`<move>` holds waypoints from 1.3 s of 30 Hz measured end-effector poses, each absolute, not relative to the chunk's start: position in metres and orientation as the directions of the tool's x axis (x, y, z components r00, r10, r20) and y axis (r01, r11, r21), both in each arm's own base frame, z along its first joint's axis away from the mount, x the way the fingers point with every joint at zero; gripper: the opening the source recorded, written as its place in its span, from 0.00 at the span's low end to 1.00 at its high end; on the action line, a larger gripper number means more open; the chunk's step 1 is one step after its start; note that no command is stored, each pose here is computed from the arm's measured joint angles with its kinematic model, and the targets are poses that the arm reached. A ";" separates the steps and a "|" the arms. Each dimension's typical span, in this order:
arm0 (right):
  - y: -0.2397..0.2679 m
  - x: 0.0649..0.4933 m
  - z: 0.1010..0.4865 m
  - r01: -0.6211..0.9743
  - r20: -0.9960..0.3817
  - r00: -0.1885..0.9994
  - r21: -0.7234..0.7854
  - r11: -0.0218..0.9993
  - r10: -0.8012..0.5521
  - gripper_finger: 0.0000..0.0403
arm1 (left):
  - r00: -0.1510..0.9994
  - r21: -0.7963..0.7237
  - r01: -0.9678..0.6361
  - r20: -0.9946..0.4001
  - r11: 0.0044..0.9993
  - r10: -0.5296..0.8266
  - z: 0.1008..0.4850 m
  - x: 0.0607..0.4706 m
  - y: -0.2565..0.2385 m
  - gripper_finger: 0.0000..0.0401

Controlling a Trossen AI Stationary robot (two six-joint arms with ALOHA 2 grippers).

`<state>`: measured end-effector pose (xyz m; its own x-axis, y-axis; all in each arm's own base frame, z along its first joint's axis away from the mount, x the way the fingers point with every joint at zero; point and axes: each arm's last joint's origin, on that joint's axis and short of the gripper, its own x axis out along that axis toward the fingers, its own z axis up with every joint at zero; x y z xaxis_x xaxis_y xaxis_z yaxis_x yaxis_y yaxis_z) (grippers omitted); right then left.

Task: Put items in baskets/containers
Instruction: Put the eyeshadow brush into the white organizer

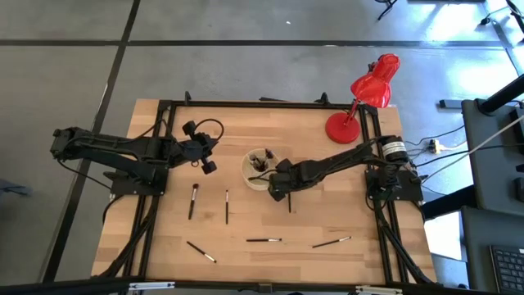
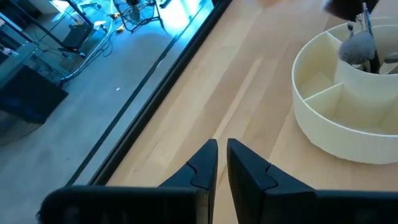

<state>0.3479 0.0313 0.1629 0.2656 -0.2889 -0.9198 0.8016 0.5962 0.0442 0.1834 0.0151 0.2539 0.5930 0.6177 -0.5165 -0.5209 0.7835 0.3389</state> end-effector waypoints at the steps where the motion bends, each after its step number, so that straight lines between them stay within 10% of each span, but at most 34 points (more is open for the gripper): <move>1: 0.032 0.348 0.163 0.800 -0.914 0.273 0.043 0.599 -0.299 0.37 | 0.593 0.339 -0.521 -0.516 0.783 0.618 0.254 0.183 0.015 0.08; 18: 0.044 0.318 0.231 0.690 -0.813 0.447 0.046 0.723 -0.374 0.40 | 0.593 0.339 -0.522 -0.516 0.783 0.619 0.254 0.183 0.015 0.08; 28: 0.043 0.292 0.146 0.747 -0.791 0.561 0.357 0.561 -0.243 0.51 | 0.591 0.340 -0.521 -0.517 0.783 0.619 0.254 0.183 0.015 0.08; 39: 0.040 0.291 0.126 0.763 -0.807 0.527 0.310 0.567 -0.268 0.45 | 0.577 0.365 -0.535 -0.501 0.762 0.645 0.254 0.183 0.016 0.08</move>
<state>0.2907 0.0395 0.1264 0.5267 -0.2682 -0.8066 0.7631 0.5672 0.3098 0.1830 0.0158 0.2544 0.5774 0.6450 -0.5006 -0.5351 0.7621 0.3646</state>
